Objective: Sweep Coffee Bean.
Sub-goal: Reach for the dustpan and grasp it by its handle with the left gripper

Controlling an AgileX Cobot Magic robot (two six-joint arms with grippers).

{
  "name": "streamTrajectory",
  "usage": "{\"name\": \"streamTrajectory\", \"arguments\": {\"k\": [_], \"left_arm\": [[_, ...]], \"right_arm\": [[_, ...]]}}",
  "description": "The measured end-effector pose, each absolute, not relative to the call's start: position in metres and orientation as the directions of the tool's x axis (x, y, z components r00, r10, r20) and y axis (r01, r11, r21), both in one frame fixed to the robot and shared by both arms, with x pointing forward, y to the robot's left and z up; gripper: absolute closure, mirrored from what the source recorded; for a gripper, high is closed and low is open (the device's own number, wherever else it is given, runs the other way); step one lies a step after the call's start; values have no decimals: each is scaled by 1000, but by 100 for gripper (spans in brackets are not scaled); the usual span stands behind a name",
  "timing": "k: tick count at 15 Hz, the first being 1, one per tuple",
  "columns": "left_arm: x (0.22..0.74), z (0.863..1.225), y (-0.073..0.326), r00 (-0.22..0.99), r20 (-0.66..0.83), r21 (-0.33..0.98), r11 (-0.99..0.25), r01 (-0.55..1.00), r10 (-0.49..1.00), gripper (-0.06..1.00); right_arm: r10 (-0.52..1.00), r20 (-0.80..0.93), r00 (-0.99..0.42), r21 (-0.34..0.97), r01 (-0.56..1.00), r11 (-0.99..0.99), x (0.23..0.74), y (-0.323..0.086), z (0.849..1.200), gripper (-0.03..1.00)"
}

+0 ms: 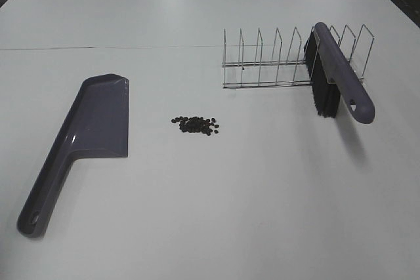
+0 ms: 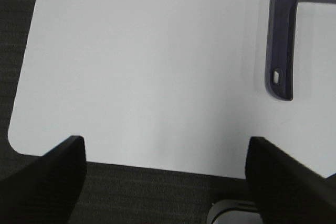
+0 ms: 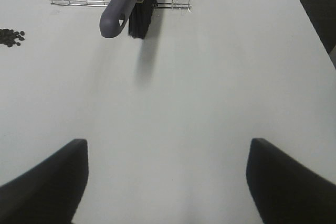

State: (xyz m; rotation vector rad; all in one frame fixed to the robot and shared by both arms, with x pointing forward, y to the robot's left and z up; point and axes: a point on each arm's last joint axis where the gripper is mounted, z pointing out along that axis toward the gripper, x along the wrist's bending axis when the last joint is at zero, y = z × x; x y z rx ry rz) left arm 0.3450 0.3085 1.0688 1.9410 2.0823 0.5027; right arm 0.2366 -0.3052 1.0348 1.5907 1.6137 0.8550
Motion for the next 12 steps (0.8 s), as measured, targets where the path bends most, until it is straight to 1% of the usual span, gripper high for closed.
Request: {"name": "streamTrajectory", "arguments": {"k": [2,3,7,10,12], "left_arm": [[372,1062,305,-81,17,314,72,947,997,19],[379,1061,303,-83,0,295,79,952,997,20],[435,1031,291,-114,-116,95,125,988,987,22],[467,1005,278,-86,-126,16,89,996,988,22],[487,983,258,-54,-115,-27,52,998,992,22]], "right_arm": [[999,-33,4,845,534,26,237,-305,1035,24],[999,-33,4,845,534,26,237,-305,1035,24],[999,-33,4,845,534,26,237,-305,1035,24],[999,-33,4,845,534,26,237,-305,1035,24],[999,-33,4,845,534,26,237,-305,1035,24]]}}
